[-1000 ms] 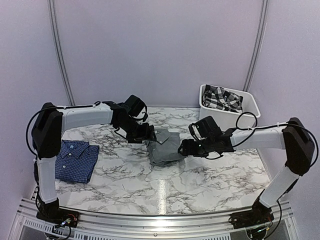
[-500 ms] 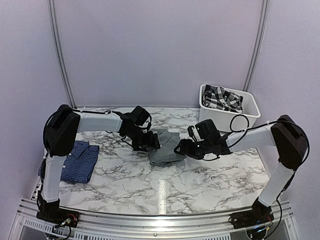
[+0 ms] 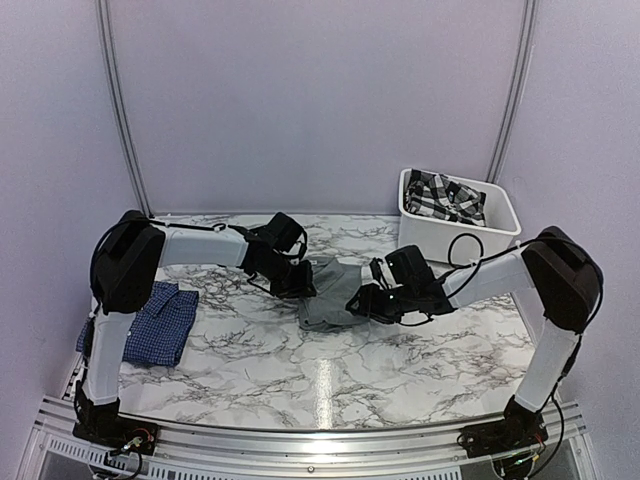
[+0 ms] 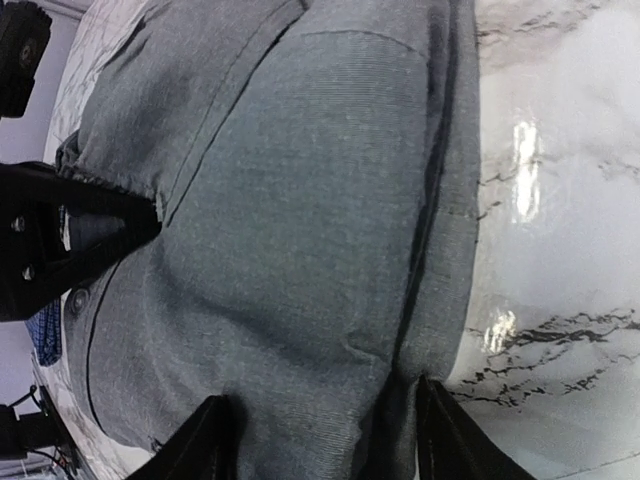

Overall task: Fold and stack the long sleeve shirts
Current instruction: Smooth out the square-folded shirt at the center of the board.

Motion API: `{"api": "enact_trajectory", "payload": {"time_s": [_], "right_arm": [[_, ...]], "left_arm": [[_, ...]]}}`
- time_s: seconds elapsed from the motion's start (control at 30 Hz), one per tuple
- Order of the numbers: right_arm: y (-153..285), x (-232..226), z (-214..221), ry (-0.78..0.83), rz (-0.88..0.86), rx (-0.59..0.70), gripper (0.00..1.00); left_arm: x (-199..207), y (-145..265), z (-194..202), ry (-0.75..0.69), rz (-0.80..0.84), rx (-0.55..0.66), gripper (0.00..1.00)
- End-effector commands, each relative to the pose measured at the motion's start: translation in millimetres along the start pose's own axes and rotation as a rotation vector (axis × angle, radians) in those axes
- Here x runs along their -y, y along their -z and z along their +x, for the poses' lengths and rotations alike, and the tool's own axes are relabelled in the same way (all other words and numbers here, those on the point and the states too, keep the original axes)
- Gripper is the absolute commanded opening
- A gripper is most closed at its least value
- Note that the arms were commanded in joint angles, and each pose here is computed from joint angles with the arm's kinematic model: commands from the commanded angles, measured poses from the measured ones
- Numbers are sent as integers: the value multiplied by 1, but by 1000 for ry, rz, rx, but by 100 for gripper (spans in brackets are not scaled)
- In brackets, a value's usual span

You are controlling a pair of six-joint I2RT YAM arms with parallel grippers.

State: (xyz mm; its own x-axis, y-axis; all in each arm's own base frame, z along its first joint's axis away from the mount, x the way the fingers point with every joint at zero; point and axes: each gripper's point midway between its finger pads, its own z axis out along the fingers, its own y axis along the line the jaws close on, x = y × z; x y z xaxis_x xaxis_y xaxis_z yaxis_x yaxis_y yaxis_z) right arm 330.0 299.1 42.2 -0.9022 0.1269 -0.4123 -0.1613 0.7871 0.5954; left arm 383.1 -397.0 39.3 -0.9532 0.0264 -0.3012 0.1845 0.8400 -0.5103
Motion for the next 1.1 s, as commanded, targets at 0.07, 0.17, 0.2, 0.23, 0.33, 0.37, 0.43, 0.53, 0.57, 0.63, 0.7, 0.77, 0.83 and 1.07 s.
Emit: {"api": "enact_trajectory", "payload": {"time_s": [0.07,0.17,0.2,0.23,0.33,0.37,0.43,0.53,0.57,0.63,0.7,0.77,0.83,1.07], "right_arm": [[0,-49,-17,32,-121,5,28],[5,-76,-25,83,-143,13,10],[6,-85,-27,99,-150,15,5],[8,-94,-28,117,-155,18,1],[11,-115,-31,175,-143,24,0],[13,-120,-31,193,-128,25,0],[16,-128,-34,238,-88,45,0],[19,-123,-38,269,-6,64,0],[19,-114,-36,266,30,66,0],[20,-82,-31,253,130,62,0],[27,-33,-23,213,256,61,0],[40,16,-10,151,336,56,0],[51,45,6,114,364,38,4],[73,35,17,157,342,54,53]], "left_arm": [[16,41,-18,-44,11,112,0],[19,72,-24,-73,-5,164,0],[20,83,-25,-84,-17,175,0],[20,97,-25,-97,-39,186,0],[14,126,-22,-132,-105,194,0],[10,135,-20,-140,-133,192,0],[6,150,-15,-161,-170,180,0],[4,153,0,-200,-188,101,8],[3,148,6,-211,-198,67,24],[1,139,13,-237,-229,44,69],[2,132,14,-244,-238,36,84],[4,130,11,-237,-237,44,90],[1,129,5,-238,-257,67,95],[-19,118,7,-174,-252,72,94]]}}
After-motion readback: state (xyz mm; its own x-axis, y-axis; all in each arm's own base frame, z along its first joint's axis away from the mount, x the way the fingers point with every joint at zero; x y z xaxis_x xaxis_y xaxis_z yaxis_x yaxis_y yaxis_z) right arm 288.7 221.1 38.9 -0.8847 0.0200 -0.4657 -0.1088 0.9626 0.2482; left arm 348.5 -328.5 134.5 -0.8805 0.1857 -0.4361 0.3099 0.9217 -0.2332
